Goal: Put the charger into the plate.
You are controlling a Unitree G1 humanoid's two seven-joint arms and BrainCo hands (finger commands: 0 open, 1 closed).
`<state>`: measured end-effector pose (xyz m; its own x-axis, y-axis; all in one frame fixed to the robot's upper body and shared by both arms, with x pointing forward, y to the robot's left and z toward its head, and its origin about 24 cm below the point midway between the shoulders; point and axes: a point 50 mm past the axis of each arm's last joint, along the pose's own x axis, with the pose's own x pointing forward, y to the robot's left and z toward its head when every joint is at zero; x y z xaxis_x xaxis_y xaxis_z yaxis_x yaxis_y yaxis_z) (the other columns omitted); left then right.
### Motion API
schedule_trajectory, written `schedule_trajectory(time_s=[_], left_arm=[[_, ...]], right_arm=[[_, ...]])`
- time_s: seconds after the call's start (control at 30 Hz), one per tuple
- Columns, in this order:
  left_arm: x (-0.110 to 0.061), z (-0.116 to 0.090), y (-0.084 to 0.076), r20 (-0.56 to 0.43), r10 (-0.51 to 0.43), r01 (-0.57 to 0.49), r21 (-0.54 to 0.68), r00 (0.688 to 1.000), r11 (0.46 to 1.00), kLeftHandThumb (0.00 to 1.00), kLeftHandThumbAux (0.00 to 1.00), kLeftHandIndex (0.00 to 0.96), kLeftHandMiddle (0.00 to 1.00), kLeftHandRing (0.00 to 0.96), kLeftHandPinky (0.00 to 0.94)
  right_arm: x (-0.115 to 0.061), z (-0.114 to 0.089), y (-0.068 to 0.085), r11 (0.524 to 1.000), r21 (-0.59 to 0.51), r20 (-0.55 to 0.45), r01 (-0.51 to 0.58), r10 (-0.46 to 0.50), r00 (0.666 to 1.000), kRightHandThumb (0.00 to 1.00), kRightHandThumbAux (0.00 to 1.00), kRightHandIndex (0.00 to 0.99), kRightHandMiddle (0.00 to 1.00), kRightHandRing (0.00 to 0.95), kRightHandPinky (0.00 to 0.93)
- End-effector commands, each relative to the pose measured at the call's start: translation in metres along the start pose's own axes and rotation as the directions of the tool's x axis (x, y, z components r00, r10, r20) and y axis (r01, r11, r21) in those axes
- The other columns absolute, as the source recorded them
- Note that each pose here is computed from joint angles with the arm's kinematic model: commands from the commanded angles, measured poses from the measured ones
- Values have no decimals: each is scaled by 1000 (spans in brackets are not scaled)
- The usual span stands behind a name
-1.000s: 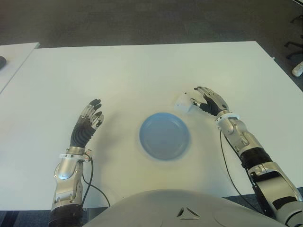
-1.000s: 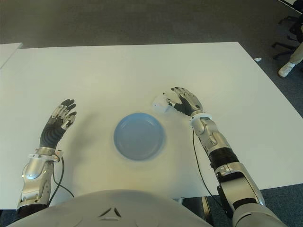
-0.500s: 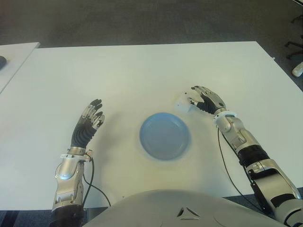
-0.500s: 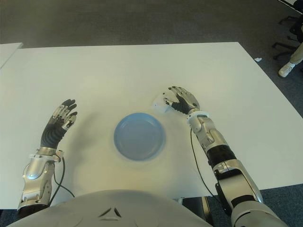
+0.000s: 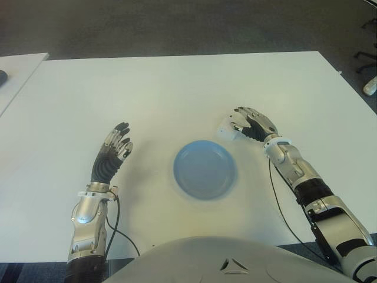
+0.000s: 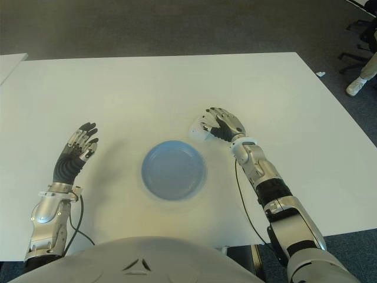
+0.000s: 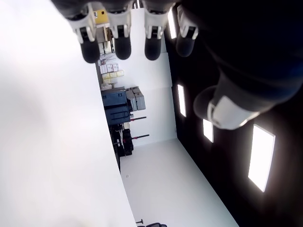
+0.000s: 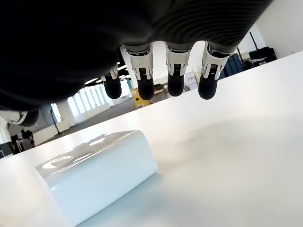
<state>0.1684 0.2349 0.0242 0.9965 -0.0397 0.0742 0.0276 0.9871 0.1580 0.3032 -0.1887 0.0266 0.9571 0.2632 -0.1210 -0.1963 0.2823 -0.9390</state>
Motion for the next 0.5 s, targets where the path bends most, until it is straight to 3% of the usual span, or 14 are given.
schedule_trajectory(time_s=[0.03,0.5], left_arm=[[-2,-2,-1,-22,10,-10,-4,1000,1000,396,594,65,83,85,130],[-4,1,-3,-21,10,-10,-4,1000,1000,396,594,65,83,85,130]], right_arm=[[2,3,2,1000,-11,13,-17,18,1000,267,129,0,0,0,0],[2,7,7,999,-21,36,-34,35,999,286,126,0,0,0,0]])
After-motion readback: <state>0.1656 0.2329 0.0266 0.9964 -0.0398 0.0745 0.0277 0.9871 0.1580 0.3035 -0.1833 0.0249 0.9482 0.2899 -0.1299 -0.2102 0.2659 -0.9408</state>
